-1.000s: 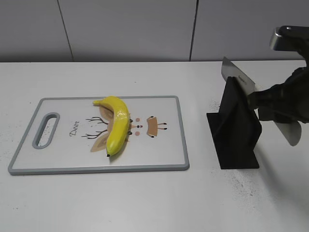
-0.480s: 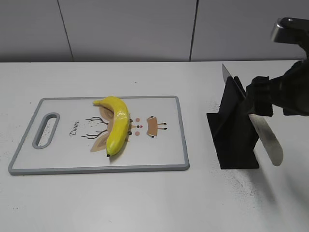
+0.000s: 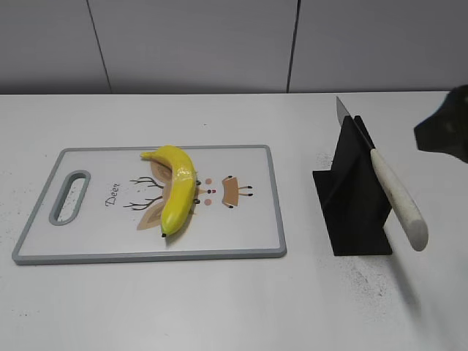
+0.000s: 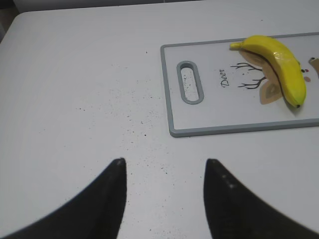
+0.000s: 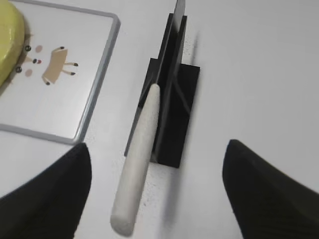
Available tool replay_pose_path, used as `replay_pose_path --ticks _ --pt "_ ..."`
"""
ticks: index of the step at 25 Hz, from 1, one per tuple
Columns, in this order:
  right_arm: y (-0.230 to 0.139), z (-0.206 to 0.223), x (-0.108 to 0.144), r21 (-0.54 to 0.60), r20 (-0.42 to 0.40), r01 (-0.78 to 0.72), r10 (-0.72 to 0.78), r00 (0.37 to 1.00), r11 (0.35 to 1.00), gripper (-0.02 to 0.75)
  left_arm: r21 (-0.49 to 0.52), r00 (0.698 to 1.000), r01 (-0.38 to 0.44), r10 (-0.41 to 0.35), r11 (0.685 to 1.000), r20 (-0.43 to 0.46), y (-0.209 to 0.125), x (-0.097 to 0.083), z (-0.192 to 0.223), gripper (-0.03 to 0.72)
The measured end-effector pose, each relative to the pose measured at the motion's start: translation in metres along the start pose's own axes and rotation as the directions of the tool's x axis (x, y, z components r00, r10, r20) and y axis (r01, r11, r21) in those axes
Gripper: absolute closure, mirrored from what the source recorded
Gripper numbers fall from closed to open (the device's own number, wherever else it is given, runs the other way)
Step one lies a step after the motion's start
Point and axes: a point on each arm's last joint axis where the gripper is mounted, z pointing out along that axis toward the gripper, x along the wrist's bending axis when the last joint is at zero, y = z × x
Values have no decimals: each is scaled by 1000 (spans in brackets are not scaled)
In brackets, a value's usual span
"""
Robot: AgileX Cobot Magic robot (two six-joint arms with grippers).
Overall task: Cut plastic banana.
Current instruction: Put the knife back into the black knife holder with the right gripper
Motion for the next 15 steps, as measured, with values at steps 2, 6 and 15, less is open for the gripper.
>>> replay_pose_path --ticks 2,6,15 --pt "-5 -19 -2 -8 -4 59 -59 998 998 128 0 1000 1 -1 1000 0 0 0 0 209" --pt "-28 -46 -7 -32 -24 127 -128 991 991 145 0 1000 1 -1 1000 0 0 0 0 209" --pt "-96 -92 -24 -92 -31 181 -185 982 979 148 0 1000 2 -2 1000 0 0 0 0 210"
